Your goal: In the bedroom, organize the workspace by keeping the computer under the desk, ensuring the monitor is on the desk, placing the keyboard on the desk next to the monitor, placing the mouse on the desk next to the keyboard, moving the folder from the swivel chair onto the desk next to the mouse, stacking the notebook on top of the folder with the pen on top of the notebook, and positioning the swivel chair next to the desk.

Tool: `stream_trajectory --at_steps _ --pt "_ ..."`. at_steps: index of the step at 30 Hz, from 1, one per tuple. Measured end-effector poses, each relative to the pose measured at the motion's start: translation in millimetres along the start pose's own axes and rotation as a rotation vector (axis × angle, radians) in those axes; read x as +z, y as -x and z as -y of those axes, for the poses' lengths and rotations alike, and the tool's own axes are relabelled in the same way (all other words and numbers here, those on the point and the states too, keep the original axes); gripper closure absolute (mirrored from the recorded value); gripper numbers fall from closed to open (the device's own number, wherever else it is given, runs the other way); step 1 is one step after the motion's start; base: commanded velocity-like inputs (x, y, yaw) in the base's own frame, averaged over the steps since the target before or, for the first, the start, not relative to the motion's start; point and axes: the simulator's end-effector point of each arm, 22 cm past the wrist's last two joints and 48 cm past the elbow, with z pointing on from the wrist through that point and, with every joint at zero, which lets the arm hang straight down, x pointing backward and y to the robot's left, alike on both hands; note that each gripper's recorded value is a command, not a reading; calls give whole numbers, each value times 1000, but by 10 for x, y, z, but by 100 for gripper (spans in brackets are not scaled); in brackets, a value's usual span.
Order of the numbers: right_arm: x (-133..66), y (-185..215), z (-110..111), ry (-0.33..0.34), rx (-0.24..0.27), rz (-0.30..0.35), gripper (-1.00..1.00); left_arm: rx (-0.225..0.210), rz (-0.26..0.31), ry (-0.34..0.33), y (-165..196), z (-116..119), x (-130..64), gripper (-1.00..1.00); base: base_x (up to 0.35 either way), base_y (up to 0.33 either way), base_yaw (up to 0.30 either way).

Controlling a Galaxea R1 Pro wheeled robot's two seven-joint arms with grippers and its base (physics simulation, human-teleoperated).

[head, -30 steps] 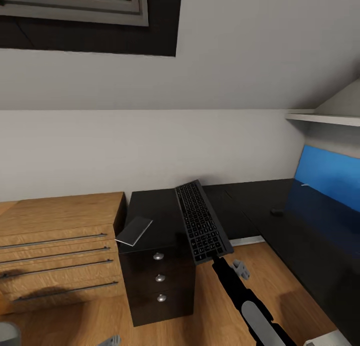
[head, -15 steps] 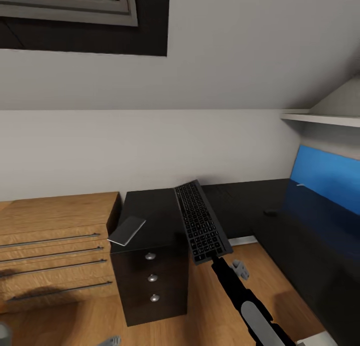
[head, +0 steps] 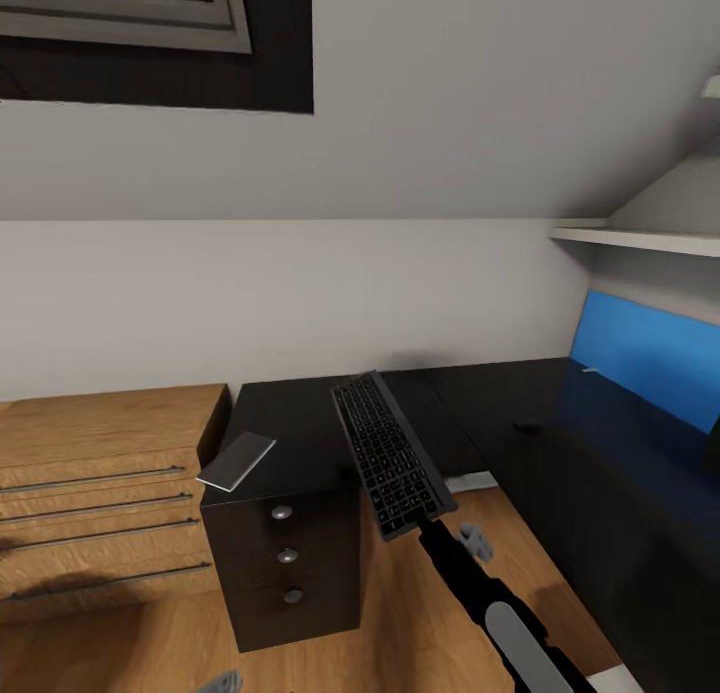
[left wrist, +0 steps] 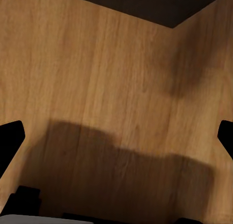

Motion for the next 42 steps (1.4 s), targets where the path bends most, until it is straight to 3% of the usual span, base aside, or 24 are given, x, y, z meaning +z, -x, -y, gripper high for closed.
stream_trajectory --at_steps 4,13,42 --pt "-1 -1 36 -7 5 -32 100 0 -1 0 -1 -1 2 -100 -244 -10 0" --pt "-10 155 96 -18 27 -15 100 1 -2 -2 -9 14 4 -100 -307 -63 0" --pt "-31 236 43 6 15 -6 100 1 -3 -2 -15 14 4 -100 -293 -168 0"
